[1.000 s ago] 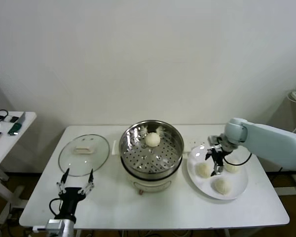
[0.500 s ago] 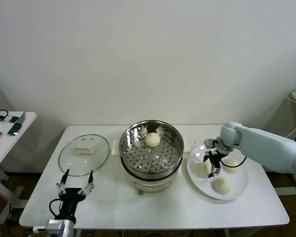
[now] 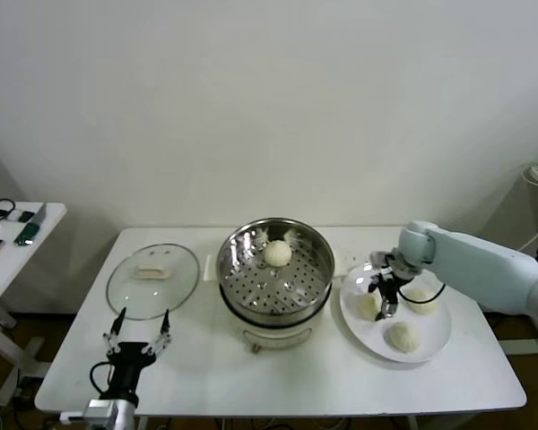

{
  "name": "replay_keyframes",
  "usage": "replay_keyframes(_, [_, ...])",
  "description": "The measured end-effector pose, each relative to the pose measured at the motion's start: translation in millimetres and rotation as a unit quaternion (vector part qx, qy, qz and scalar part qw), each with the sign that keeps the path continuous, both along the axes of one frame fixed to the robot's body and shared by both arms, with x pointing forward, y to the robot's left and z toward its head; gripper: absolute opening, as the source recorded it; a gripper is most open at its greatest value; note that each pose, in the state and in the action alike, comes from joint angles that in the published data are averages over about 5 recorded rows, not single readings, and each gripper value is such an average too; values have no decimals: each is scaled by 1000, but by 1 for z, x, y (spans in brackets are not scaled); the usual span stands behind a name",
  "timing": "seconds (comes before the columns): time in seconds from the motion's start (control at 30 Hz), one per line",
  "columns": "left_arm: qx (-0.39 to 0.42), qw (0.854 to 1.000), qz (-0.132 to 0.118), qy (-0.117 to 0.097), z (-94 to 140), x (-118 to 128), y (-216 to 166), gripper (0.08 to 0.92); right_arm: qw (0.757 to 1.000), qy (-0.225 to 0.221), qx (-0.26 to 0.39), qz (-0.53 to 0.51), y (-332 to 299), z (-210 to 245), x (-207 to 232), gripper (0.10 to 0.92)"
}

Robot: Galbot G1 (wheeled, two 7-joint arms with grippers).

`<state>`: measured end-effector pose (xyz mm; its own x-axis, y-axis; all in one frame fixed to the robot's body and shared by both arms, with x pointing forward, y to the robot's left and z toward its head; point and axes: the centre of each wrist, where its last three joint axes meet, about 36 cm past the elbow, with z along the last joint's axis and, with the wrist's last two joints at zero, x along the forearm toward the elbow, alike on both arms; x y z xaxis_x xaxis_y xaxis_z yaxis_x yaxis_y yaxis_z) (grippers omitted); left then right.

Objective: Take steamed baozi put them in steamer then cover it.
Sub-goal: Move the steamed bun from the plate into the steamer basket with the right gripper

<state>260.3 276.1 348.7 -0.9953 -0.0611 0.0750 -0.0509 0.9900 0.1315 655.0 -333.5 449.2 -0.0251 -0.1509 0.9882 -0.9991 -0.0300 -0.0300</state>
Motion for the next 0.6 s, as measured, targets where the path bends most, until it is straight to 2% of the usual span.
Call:
replay_keyframes(0.3, [-1,1000,-2,-4,3,0,-1,823,999,-18,22,-22,-12,47,8,724])
replay_keyframes(0.6, [-3,1000,-7,-7,6,0,-4,823,995,-64,63,-36,-6,154,31,729])
